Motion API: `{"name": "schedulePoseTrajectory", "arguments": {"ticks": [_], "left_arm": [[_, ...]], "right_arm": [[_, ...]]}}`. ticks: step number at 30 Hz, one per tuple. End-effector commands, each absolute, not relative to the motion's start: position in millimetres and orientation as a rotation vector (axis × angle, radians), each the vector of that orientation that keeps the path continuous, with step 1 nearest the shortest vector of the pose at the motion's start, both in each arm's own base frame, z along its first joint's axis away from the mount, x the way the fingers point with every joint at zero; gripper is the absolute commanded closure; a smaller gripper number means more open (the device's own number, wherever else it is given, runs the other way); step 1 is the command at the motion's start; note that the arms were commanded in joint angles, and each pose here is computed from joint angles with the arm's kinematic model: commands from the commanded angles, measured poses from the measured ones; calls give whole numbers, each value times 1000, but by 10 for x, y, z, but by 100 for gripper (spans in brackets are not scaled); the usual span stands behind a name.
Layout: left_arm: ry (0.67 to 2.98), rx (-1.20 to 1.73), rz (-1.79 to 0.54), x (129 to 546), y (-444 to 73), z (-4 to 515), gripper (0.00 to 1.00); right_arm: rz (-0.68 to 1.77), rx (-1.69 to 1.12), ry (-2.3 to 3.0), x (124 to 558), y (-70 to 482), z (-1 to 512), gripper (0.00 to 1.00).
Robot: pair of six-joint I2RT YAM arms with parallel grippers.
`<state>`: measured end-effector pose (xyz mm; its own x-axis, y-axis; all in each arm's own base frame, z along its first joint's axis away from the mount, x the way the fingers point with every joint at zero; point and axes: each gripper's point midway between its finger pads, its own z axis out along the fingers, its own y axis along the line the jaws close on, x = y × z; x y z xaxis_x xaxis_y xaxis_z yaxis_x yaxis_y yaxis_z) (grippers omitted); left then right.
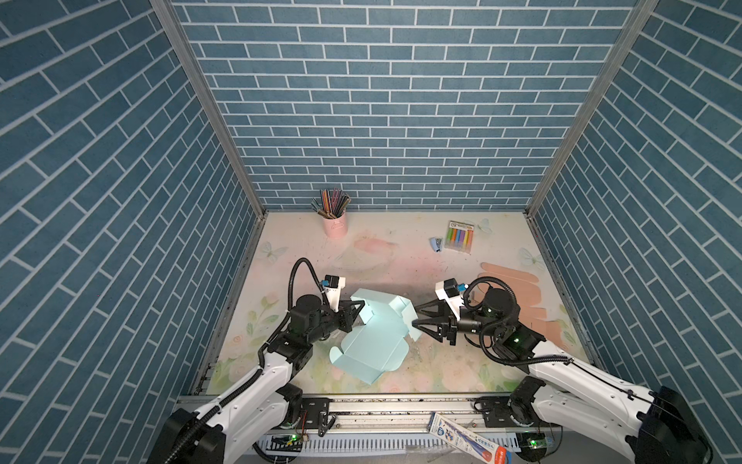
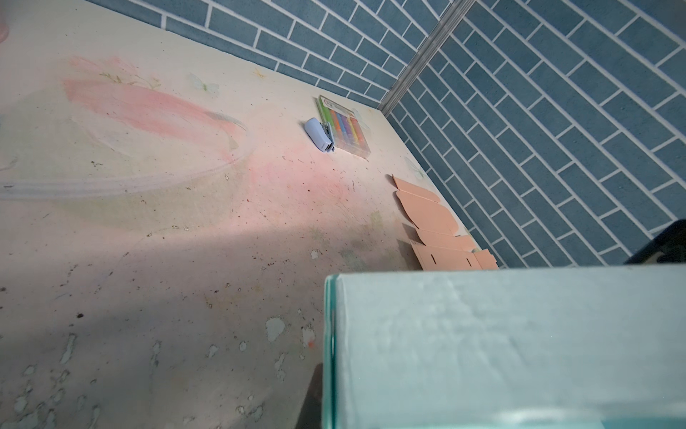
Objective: Fold the paper box
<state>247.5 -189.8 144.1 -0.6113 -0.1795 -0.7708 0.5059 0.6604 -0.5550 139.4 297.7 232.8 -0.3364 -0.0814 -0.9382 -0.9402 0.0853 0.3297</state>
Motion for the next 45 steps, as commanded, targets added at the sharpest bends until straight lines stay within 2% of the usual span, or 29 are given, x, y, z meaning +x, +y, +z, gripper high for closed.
{"name": "schedulePoseTrajectory", "arguments": {"ticks": [1,4,15,18,22,24,29,37,45], "left_arm": [[1954,277,-998,2514,-1933,1592,100],[1954,271,-989,2524,-1922,1592,100],[2003,203,-910,2584,-1812,1481,100],[2013,176,-885,2603,-1767,1457,100],[2035,121,-833,2634,-1679,1374,100],[2053,96,-805,2648,-1635,1321,100],[2050,58,-793,2650,-1586,1299,100],[2016,-51,-764,2665,-1451,1300,100],[2017,-64,-742,2675,-1509,1287,100]], "right_arm": [[1370,-1084,1487,1357,3053,2483,56],[1359,-1076,1488,1380,3085,2495,62],[1268,-1002,1550,1458,3274,2444,71],[1160,-953,1642,1606,3350,2331,70],[1007,-925,1733,1722,3483,2195,61],[937,-918,1776,1767,3556,2135,60],[834,-881,1847,1863,3666,1983,61],[480,-834,1970,2036,3698,1703,60],[267,-716,2026,2254,3564,1599,66]]}}
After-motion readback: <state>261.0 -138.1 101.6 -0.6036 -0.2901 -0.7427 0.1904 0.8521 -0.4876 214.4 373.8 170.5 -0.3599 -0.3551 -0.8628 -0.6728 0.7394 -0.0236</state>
